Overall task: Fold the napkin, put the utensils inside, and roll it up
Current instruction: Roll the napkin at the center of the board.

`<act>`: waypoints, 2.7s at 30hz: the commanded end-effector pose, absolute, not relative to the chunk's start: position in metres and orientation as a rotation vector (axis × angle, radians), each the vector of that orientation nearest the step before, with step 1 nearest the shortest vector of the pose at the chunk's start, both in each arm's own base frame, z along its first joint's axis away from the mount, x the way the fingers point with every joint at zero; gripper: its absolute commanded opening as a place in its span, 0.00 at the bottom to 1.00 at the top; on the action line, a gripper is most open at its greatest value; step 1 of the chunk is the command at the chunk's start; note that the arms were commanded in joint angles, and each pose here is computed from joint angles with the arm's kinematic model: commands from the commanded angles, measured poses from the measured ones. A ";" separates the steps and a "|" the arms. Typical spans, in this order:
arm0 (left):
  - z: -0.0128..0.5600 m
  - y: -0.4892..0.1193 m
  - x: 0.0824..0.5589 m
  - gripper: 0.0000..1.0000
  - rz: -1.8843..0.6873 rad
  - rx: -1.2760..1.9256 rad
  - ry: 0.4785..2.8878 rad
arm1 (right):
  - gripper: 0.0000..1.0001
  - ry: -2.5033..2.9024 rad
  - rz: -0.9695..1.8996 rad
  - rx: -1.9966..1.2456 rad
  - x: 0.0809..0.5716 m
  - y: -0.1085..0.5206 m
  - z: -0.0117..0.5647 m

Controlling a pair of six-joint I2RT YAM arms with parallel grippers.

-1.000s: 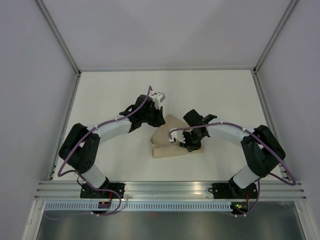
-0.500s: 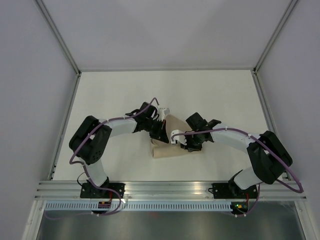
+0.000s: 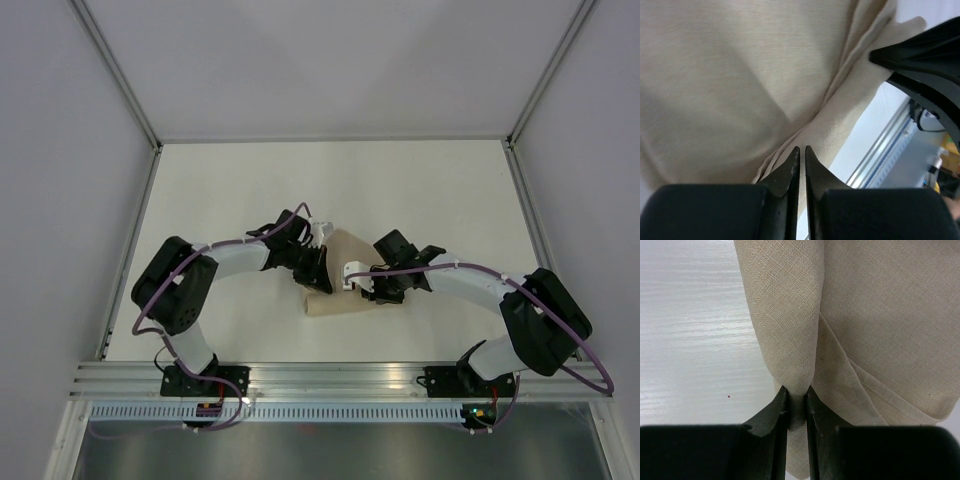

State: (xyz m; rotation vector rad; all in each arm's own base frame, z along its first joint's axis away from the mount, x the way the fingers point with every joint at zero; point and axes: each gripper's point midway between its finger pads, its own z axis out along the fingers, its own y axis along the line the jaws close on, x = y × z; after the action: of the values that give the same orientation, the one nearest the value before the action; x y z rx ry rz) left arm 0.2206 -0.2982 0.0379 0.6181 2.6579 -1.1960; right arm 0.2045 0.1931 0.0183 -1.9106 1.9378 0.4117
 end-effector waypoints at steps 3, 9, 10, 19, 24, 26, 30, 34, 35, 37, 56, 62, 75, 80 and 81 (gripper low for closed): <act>0.069 -0.265 0.250 0.22 -0.934 0.301 2.597 | 0.05 2.122 0.296 -1.991 0.183 0.151 -0.020; 0.085 -0.238 0.248 0.32 -0.968 0.070 2.507 | 0.05 2.134 0.292 -1.993 0.183 0.150 -0.022; 0.084 -0.234 0.244 0.33 -0.961 0.056 2.507 | 0.05 2.135 0.292 -1.994 0.183 0.151 -0.023; 0.056 -0.209 0.230 0.41 -0.826 0.001 2.554 | 0.05 2.141 0.279 -1.991 0.187 0.152 -0.025; 0.044 -0.213 0.229 0.43 -0.838 0.053 2.584 | 0.05 2.142 0.280 -1.992 0.188 0.152 -0.025; 0.045 -0.217 0.232 0.43 -0.864 0.074 2.560 | 0.05 2.137 0.277 -1.991 0.189 0.153 -0.025; 0.042 -0.222 0.234 0.43 -0.881 0.113 2.570 | 0.04 2.142 0.280 -1.992 0.188 0.152 -0.026; 0.037 -0.223 0.240 0.43 -0.855 0.116 2.589 | 0.04 2.139 0.277 -1.990 0.188 0.152 -0.025; 0.036 -0.223 0.240 0.43 -0.853 0.119 2.596 | 0.05 2.140 0.277 -1.993 0.187 0.152 -0.025; 0.032 -0.223 0.242 0.42 -0.838 0.119 2.610 | 0.05 2.140 0.277 -1.991 0.187 0.151 -0.025; 0.025 -0.245 0.259 0.02 -0.923 0.208 2.625 | 0.00 2.107 0.355 -2.022 0.181 0.157 -0.021; 0.025 -0.243 0.269 0.02 -0.871 0.214 2.638 | 0.01 2.042 0.520 -2.122 0.164 0.164 -0.009; 0.026 -0.236 0.279 0.02 -0.833 0.203 2.647 | 0.00 2.200 0.713 -2.182 0.160 0.161 -0.019; 0.031 -0.234 0.282 0.06 -0.811 0.205 2.626 | 0.00 2.270 0.743 -2.140 0.170 0.163 -0.024; 0.041 -0.234 0.285 0.14 -0.808 0.206 2.592 | 0.01 2.278 0.740 -2.128 0.172 0.162 -0.025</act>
State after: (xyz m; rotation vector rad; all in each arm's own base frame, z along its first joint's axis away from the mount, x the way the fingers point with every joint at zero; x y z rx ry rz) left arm 0.2654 -0.2359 0.0202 0.1829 2.6754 -0.8477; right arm 0.2031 0.1932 0.0113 -2.0218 2.1187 0.7161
